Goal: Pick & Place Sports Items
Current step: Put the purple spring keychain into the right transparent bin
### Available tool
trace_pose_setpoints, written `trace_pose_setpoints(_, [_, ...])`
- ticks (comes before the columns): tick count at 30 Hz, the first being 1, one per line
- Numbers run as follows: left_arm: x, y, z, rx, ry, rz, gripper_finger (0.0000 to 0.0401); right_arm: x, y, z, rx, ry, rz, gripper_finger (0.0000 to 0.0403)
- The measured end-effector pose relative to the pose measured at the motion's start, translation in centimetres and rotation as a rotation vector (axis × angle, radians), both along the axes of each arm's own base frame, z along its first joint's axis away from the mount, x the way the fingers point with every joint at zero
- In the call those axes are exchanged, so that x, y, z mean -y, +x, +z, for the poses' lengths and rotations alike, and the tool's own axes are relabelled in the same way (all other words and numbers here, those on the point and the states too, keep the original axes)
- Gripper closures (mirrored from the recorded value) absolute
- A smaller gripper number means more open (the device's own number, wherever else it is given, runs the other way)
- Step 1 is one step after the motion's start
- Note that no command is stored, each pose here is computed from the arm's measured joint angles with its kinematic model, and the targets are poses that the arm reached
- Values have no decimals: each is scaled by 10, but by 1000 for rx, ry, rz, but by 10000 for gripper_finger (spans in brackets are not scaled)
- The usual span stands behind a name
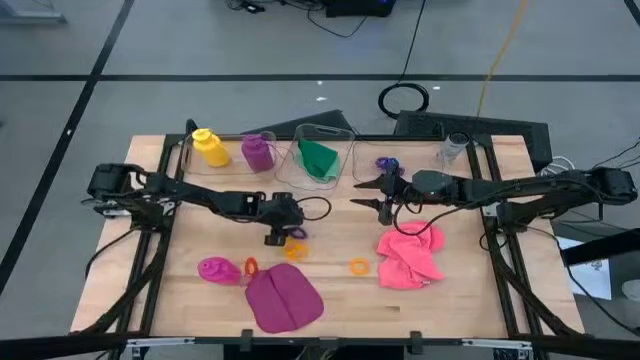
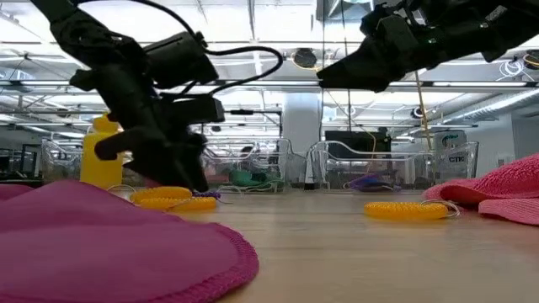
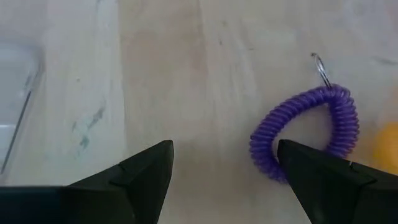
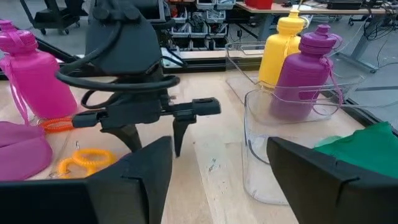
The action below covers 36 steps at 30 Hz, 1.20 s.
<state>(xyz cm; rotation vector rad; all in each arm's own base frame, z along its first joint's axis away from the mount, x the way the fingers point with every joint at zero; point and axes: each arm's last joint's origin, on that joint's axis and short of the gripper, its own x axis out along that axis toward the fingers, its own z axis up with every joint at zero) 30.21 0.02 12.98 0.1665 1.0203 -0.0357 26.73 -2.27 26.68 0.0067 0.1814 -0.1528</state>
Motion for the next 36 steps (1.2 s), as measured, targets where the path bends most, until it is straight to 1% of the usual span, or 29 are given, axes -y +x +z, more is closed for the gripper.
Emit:
trace_pose_setpoints(9, [-1,-1,-1,-16,2,6,158,0,0,0,0,0,0,211])
trace_pose_setpoints(12, [-1,-3,-1,-31,-2,9,167,0,0,0,0,0,0,211])
trace_pose_setpoints(14, [-1,-3,-2,-40,-6,6,187,0,0,0,0,0,0,211])
trace_pose_setpoints(22, [0,-5,-3,-56,-16,-1,287,0,0,0,0,0,0,211])
trace_pose_setpoints(28, [-1,-5,-3,-59,-50,-21,345,0,0,0,0,0,0,211])
trace_pose_setpoints(32, [-5,-5,-3,-58,-47,-20,386,0,0,0,0,0,0,211])
trace_pose_setpoints(33, [-6,-5,-3,-58,-44,-23,394,0,0,0,0,0,0,211])
trace_pose_setpoints(36, [-7,-5,-2,-58,-35,-43,392,0,0,0,0,0,-1,211])
